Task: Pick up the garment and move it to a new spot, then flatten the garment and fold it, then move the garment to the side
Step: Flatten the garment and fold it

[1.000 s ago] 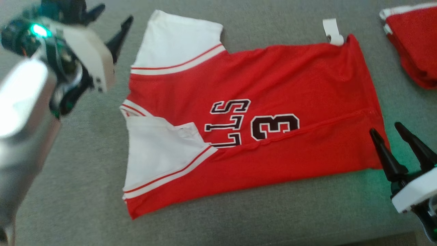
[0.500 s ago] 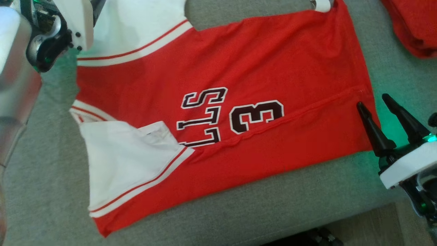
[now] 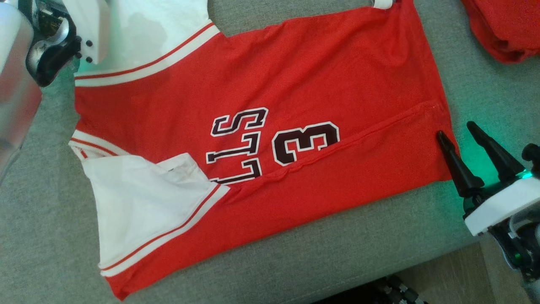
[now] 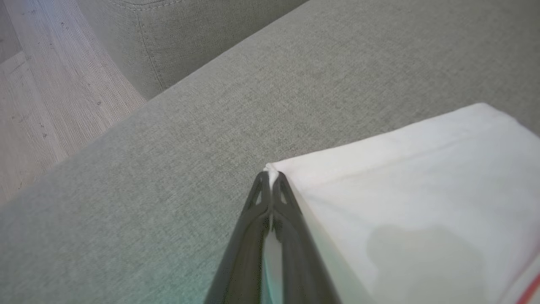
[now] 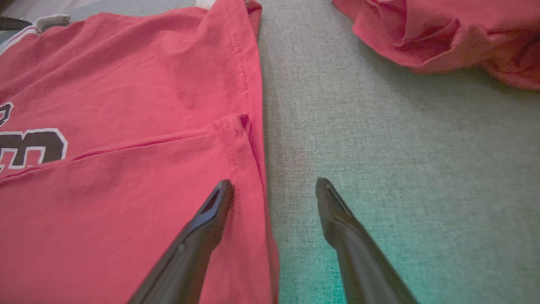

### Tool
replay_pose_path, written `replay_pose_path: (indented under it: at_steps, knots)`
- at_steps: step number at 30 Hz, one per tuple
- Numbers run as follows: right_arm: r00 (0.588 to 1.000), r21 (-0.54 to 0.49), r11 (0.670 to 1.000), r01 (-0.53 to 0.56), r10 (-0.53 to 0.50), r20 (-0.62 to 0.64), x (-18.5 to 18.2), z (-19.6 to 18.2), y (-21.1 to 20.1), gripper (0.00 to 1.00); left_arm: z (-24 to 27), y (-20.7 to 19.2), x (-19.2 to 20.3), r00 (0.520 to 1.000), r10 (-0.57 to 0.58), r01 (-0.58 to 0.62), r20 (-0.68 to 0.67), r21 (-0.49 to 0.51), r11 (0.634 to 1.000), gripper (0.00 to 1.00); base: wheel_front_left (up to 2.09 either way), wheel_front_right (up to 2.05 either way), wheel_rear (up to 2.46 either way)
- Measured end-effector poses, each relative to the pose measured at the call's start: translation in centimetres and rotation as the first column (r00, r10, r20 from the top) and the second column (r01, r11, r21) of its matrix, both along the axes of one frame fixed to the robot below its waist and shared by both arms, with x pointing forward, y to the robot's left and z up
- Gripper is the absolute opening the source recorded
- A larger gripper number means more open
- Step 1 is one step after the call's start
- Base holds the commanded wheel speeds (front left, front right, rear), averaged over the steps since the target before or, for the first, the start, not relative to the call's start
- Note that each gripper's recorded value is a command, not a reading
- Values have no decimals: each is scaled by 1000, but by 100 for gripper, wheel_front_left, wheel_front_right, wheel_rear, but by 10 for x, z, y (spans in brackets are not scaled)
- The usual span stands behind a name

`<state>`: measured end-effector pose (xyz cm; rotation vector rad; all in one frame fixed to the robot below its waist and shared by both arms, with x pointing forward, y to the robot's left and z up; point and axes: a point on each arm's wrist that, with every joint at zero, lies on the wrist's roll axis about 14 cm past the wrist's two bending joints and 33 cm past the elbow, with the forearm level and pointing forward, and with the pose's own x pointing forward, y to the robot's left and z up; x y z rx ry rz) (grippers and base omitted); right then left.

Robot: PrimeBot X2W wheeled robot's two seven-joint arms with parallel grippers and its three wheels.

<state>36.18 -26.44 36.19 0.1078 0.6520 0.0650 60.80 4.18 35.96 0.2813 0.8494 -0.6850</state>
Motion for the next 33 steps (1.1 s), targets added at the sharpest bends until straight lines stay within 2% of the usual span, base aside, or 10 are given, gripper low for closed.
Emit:
replay_pose_path:
  at_steps: [6,13,17,23,32,33]
  knots:
    - [999,-1,1000,-17,18,27,9,6,2,100,5,2,-1,1000,6,-6,15,-26,1000,0,0,0,0]
    - [985,-56,989,-137,142,94,66,44,12,100,22,2,-7,999,-8,10,52,-48,999,0,0,0,0]
    - [978,-68,976,-209,210,10,95,48,26,100,33,-1,-15,997,-30,35,73,-62,997,0,0,0,0]
    - [964,-105,961,-254,242,-114,128,42,31,100,42,1,-27,994,-64,69,86,-56,996,0,0,0,0]
    - [958,-103,961,-255,237,-160,156,29,37,100,50,5,-27,990,-84,91,116,-57,994,0,0,0,0]
    - [957,-98,961,-259,241,-164,157,27,39,92,49,6,-28,990,-84,91,112,-56,994,0,0,0,0]
